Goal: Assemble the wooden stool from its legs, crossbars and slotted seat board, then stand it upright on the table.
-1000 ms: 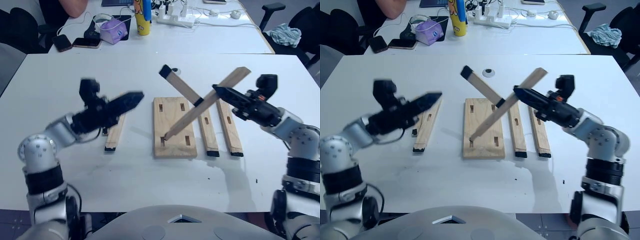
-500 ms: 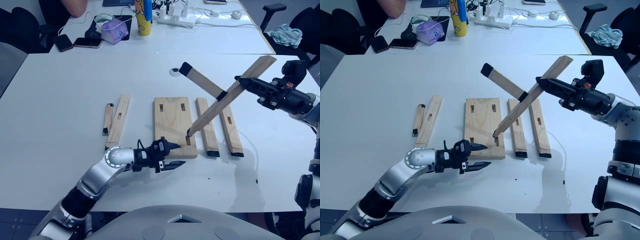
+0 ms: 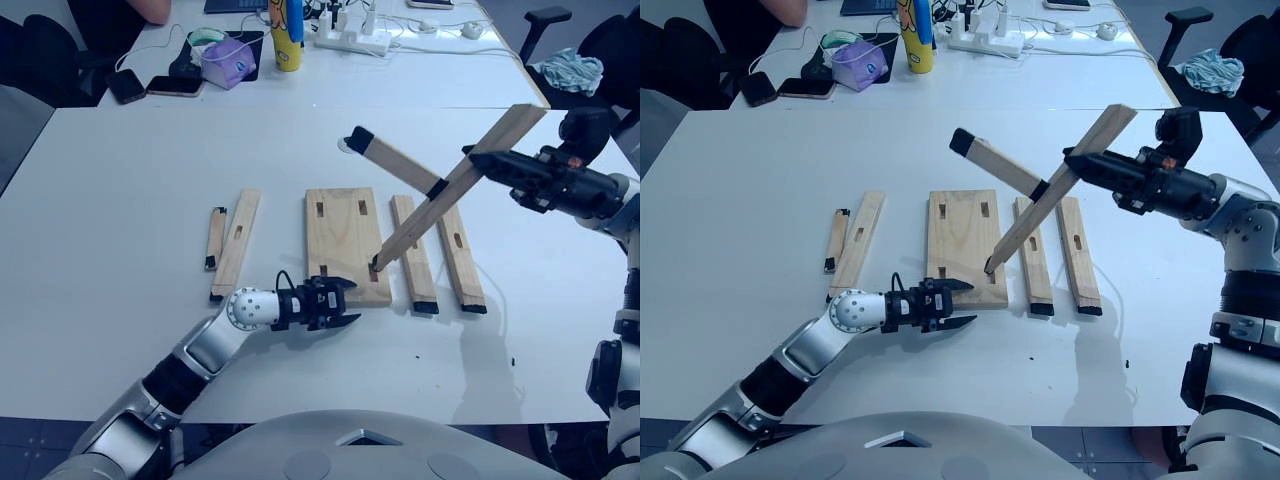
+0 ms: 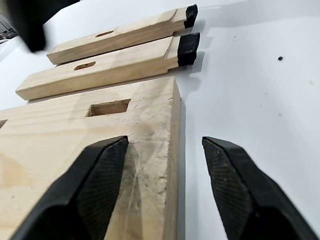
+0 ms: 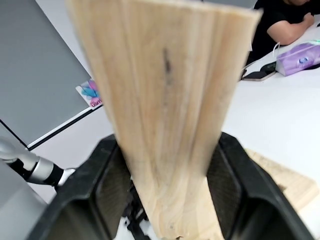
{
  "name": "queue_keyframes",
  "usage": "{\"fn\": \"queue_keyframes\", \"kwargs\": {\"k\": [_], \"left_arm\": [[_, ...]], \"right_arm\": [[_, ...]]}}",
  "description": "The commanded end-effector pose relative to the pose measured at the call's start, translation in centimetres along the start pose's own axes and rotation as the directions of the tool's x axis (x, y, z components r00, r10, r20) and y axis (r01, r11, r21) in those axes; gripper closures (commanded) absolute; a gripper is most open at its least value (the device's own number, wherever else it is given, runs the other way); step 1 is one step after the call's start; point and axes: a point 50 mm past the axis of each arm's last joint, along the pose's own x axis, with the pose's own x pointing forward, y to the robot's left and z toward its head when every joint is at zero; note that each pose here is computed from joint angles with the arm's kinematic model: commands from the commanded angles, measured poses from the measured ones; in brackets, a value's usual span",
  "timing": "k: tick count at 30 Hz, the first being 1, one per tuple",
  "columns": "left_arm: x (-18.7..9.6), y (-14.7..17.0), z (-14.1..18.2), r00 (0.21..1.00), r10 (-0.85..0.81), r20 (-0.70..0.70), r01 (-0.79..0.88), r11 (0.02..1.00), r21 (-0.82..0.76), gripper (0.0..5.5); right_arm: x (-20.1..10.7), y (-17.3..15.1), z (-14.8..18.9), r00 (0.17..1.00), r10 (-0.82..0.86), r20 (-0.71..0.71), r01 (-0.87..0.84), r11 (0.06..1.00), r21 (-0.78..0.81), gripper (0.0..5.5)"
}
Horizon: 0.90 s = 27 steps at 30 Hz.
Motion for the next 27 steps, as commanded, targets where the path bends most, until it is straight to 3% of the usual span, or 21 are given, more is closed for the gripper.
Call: {"fn": "queue_keyframes", "kwargs": {"k": [1,8,16,27], "left_arm": [[-2.3,-1.3,-3.5,0.977,-0.149,-0.154,0.13,0.984,-0.125,2.75],[-3.5,-0.4,-3.6,0.95,-0.268,-0.159,0.253,0.962,-0.104,2.75],[-3.9,0.1,-4.1,0.944,-0.285,-0.169,0.269,0.957,-0.107,2.75],[-3.4,-1.2,-4.1,0.94,-0.303,-0.157,0.284,0.95,-0.129,2.75]], "right_arm": [[1.5,0.0,-0.8,0.999,0.028,-0.021,-0.029,0.997,-0.073,3.41],[3.5,0.2,-1.7,0.993,0.097,-0.062,-0.105,0.985,-0.14,3.41],[3.8,0.0,-3.1,0.976,0.133,-0.171,-0.158,0.977,-0.142,3.41],[4.7,-0.6,-1.9,0.98,0.088,-0.181,-0.132,0.96,-0.248,3.41]]}}
